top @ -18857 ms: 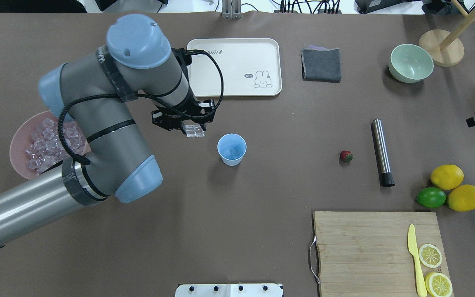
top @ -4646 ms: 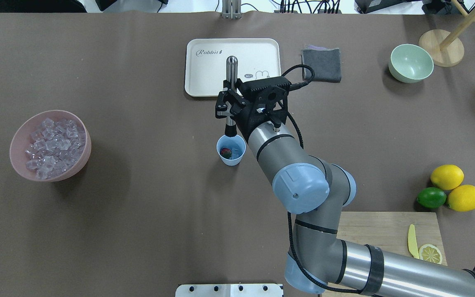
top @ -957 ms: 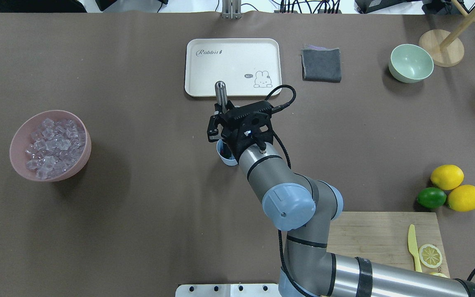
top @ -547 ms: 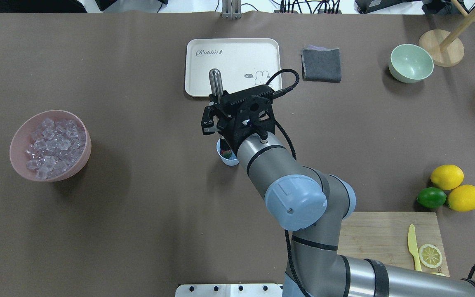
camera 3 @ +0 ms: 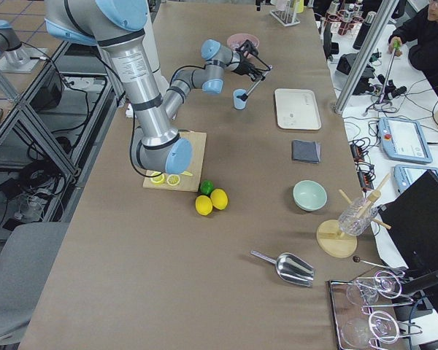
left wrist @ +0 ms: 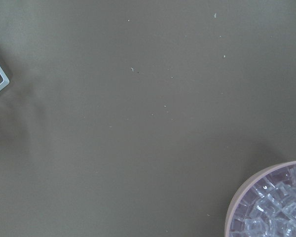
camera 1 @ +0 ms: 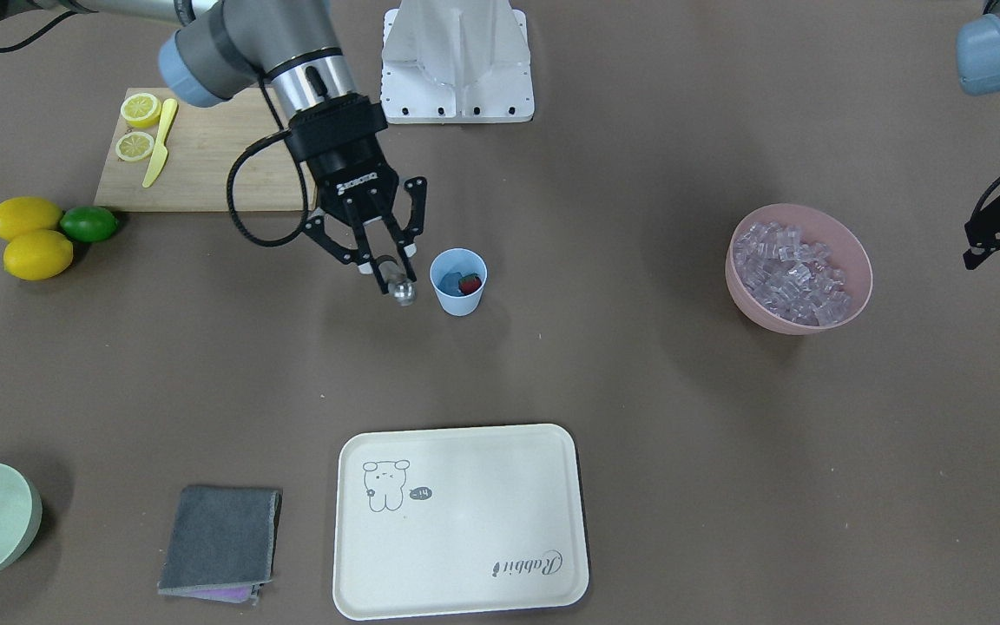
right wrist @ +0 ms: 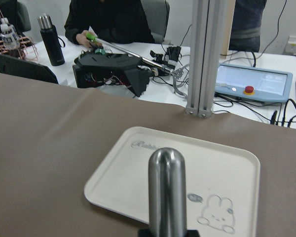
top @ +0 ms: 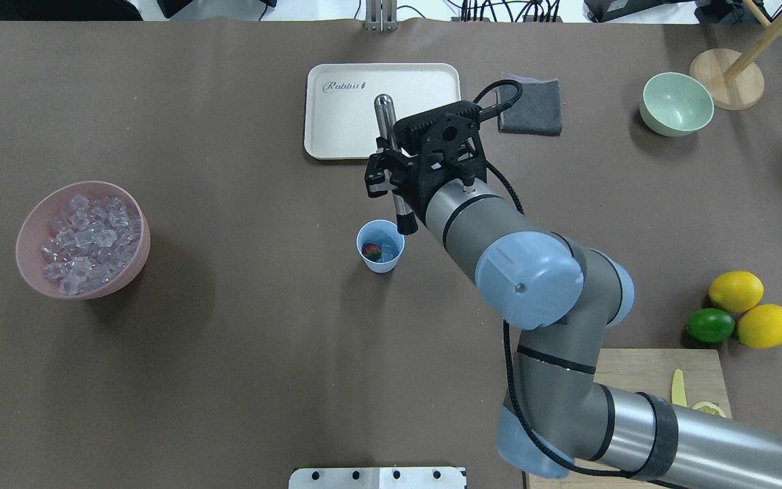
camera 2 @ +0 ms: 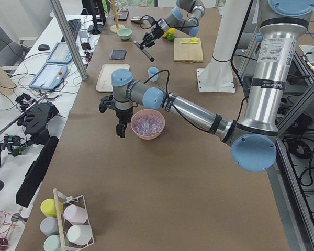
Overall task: Mash ice and strawberries in cup
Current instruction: 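Lift the pestle out of the blue cup and carry it back with the right gripper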
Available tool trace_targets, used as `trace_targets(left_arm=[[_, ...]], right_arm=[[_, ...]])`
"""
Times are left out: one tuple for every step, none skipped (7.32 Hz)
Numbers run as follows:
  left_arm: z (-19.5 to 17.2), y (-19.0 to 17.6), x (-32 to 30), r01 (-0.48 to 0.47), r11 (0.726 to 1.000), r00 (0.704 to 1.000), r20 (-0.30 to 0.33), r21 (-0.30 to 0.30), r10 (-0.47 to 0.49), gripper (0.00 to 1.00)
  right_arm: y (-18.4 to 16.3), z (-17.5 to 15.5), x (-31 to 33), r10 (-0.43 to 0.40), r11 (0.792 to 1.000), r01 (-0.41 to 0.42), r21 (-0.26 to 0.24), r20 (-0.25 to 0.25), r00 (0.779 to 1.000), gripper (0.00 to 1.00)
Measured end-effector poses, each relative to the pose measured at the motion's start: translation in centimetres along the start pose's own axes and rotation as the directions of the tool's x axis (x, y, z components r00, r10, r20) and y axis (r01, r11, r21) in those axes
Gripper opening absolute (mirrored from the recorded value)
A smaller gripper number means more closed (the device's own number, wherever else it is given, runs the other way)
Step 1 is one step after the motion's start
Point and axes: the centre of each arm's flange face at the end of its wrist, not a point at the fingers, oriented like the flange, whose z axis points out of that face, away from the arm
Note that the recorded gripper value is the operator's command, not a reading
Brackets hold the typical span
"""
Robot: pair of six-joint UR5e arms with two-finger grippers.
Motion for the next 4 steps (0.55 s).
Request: trace_targets(left_arm=[[-0.1, 0.0, 0.0, 0.002, 1.0, 1.0, -0.001, 0.001, -0.002, 0.97], [-0.1, 0.1, 0.0, 0.002, 1.0, 1.0, 0.0, 0.002, -0.002, 0.97], [-0.2, 0.2, 0.0, 0.003, 1.0, 1.0, 0.001, 0.004, -0.003, 0.97], [-0.2, 0.3, 0.0, 0.002, 1.0, 1.0, 0.002, 0.005, -0.002, 0.97]], right_arm=[[0.4, 0.3, 5.2, 0.01, 0.994, -0.01, -0.108, -0.003, 1.0, 0.0], [0.6, 0.3, 9.5, 0.029, 0.976, -0.033, -0.213, -0.021, 0.999, 0.0], [0.9, 0.2, 13.0, 0.054, 0.945, -0.069, -0.32, -0.054, 0.997, 0.0], [1.7, 0.0, 16.2, 0.086, 0.899, -0.118, -0.422, -0.095, 0.992, 0.0]])
